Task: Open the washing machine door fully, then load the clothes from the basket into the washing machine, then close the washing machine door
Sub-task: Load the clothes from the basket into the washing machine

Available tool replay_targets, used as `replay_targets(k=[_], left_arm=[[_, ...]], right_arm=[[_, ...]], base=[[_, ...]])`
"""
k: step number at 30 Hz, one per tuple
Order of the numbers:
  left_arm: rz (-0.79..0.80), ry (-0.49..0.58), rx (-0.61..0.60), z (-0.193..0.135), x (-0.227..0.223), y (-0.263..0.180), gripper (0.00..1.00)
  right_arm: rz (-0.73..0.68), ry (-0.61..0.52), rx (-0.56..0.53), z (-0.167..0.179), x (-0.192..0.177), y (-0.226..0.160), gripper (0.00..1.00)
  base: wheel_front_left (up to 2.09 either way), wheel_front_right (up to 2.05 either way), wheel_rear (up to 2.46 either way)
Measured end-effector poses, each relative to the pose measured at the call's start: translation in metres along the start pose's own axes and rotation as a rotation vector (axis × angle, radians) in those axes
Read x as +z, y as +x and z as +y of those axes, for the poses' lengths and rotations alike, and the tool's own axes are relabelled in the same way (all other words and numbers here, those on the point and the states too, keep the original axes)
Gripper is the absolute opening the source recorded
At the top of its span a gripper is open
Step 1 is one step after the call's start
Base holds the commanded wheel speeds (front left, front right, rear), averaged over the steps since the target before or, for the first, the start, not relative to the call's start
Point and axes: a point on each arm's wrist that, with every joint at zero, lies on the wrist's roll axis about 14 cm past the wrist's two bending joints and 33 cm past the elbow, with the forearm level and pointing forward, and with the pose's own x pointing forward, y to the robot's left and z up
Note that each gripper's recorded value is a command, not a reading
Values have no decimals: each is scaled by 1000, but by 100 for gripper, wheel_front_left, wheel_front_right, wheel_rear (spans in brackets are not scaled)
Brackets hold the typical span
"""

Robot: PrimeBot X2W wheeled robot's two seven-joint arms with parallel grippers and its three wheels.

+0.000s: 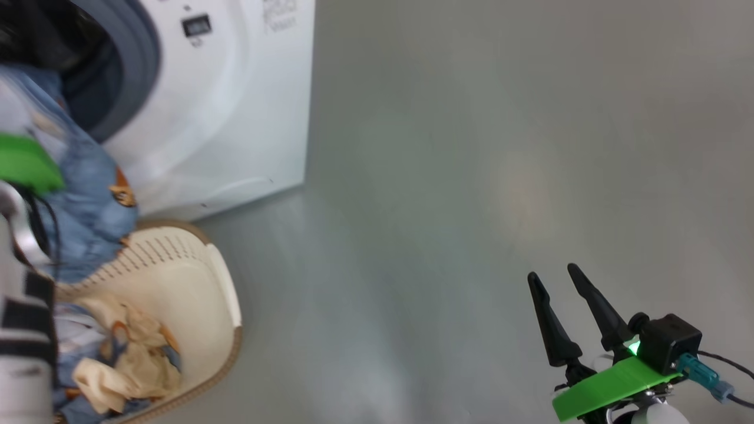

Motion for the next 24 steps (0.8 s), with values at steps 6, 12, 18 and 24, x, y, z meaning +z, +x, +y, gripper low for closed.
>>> replay_targets(k=[6,12,18,24], left_arm=[[-12,-3,-13,-14,-7,42,0],[-9,38,-13,-17,-24,73,0],[-35,41,-9,-24,-29,95,0],[-118,36,11,-21,-10,113,0]], right_arm=[[59,-9,-12,-5,-16,11,100],[116,-20,-10,-5,-33,19,100],[176,-30,-32,-12,-50,15,100],[200,-26,-47,-16,-57,15,100]], base=[[0,0,0],[0,0,0],[0,0,0],[0,0,0]])
